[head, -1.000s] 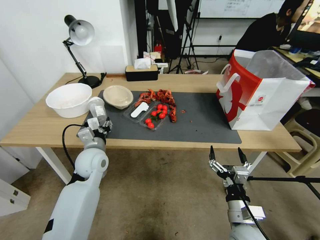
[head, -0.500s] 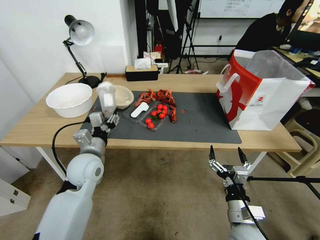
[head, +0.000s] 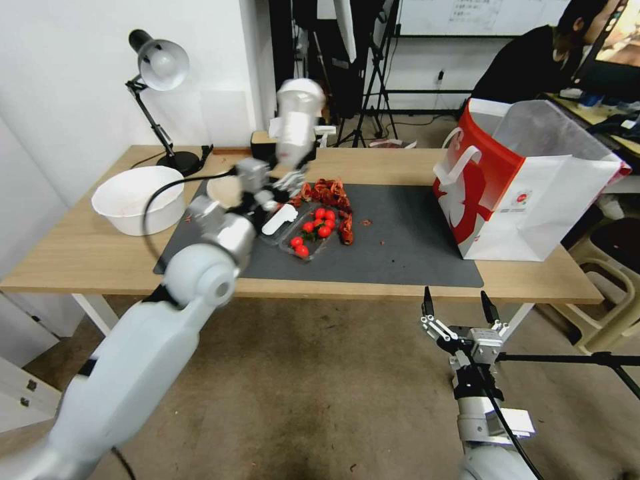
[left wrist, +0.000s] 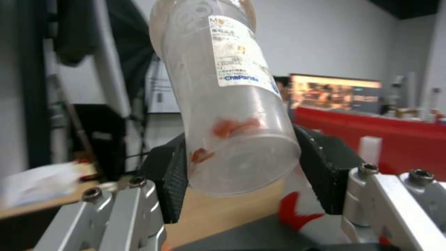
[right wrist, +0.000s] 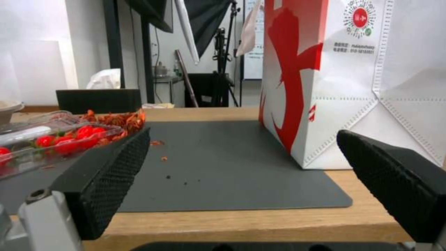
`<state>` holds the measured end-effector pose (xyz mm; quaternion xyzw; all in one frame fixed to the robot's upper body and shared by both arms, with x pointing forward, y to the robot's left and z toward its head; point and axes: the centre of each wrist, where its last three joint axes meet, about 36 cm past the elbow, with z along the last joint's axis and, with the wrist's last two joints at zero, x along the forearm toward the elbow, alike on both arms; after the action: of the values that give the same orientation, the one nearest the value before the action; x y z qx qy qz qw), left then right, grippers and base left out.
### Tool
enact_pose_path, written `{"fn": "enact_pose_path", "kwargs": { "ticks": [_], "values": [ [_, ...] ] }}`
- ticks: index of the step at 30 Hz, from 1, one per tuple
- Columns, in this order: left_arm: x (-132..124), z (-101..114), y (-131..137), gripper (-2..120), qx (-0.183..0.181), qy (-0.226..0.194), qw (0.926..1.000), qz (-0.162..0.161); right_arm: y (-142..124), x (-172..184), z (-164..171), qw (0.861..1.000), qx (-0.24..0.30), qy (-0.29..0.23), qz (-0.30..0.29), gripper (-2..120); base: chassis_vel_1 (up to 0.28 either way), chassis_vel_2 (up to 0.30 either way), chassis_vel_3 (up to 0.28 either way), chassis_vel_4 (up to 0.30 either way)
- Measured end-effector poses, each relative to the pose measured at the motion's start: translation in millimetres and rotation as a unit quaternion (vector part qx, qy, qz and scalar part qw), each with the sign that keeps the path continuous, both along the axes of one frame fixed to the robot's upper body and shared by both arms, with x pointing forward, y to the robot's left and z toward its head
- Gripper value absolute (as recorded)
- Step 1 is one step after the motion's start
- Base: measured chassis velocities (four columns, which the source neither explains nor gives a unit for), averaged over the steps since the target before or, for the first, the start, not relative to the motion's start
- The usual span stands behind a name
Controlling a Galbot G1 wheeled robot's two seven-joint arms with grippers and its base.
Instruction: Pick up the trash from the table and place it into the takeout bag.
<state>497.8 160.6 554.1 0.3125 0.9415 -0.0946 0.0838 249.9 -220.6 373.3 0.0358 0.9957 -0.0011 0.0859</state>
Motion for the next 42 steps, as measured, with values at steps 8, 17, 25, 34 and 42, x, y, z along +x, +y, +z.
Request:
{"fn": "enact_pose_path", "kwargs": {
  "ticks": [8, 17, 25, 34, 42],
  "values": [
    [38.6, 32.2, -64.4, 53, 0.008, -0.011, 0.9982, -0.059, -1.4, 0.1, -4.2, 1.0, -0.004, 0.005, -0.004, 100, 0.0, 0.0, 0.0, 0.0],
    [59.9, 61.8, -157.0, 53, 0.022, -0.014, 0.9918, -0.125, -3.0, 3.3, -8.5, 1.0, -0.007, 0.006, -0.007, 100, 0.0, 0.0, 0.0, 0.0],
    [63.6, 71.9, -211.5, 53, 0.034, -0.023, 0.9861, -0.161, -2.6, 4.9, -10.8, 1.0, -0.007, 0.007, -0.01, 100, 0.0, 0.0, 0.0, 0.0],
    [71.0, 72.6, -260.1, 53, 0.041, -0.018, 0.9822, -0.183, -1.5, 3.9, -11.5, 1.0, -0.006, 0.008, -0.013, 100, 0.0, 0.0, 0.0, 0.0],
    [72.7, 67.5, -273.9, 53, 0.047, -0.011, 0.9812, -0.187, -0.6, 3.0, -11.9, 1.0, -0.006, 0.009, -0.014, 100, 0.0, 0.0, 0.0, 0.0]
  ]
}}
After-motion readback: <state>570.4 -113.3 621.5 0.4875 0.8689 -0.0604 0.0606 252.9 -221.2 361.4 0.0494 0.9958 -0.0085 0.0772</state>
